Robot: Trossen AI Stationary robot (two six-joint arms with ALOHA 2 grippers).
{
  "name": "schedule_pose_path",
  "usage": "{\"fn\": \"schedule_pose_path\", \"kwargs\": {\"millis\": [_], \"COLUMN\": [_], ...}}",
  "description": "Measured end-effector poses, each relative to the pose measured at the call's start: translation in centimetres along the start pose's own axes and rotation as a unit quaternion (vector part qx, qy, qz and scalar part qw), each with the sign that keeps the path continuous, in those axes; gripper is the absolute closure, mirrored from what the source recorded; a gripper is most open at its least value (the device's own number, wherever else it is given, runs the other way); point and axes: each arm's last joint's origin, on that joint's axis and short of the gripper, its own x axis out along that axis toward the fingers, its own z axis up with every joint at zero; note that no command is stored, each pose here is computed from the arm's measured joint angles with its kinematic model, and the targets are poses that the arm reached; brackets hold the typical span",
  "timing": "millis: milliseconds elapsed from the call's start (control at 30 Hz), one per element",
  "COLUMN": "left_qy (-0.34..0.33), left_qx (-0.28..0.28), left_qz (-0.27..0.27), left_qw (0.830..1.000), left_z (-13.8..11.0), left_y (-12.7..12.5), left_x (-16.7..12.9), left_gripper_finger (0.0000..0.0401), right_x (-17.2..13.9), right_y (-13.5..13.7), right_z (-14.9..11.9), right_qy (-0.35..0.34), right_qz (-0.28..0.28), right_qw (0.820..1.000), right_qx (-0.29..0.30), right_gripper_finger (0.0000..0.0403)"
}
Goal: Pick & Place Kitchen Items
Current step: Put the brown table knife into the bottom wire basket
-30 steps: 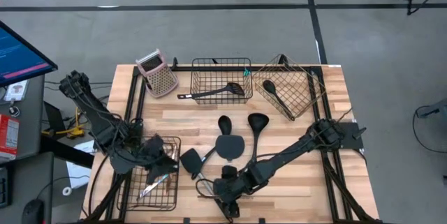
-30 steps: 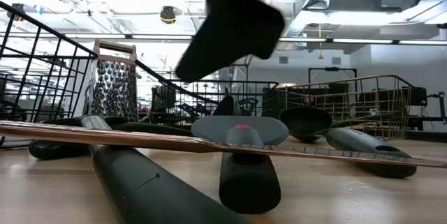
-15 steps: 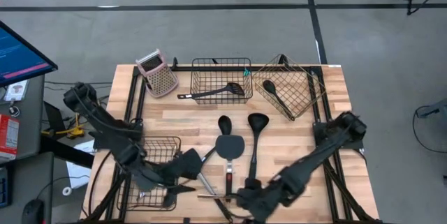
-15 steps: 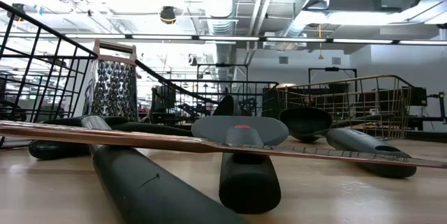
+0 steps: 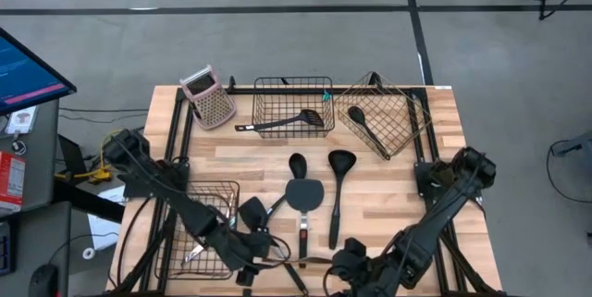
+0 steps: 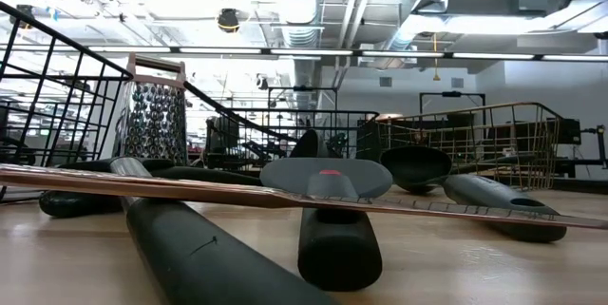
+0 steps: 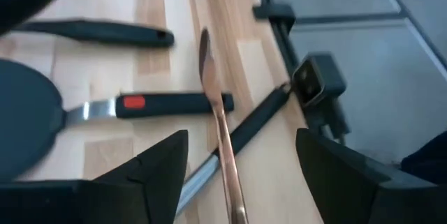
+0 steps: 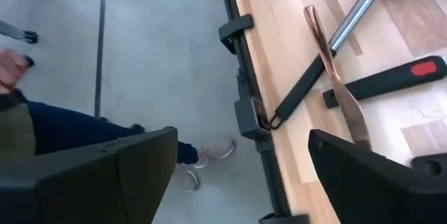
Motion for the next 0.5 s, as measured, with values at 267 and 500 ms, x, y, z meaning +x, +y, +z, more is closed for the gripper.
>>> {"fn": "schedule_pose_path", "kwargs": {"millis": [267, 500], "left_qy": [0.033, 0.078], "left_qx": [0.02, 0.029], "left_qz": [0.007, -0.009], "left_qw": [0.999, 0.996], "left_z": [-2.0, -3.7], "left_y": [-0.9, -1.1], "left_x": [2.2, 4.0], "left_gripper_finger": [0.0151, 0.0152], "right_x": [0.2, 0.2], "right_y": [0.2, 0.2], "right_z": [-0.6, -0.6], "right_qy": [-0.003, -0.006], "right_qz": [-0.005, -0.008], "right_qw": [1.0, 1.0], "right_qx": [0.011, 0.014], "right_gripper_finger": [0.0086, 0.0086]}}
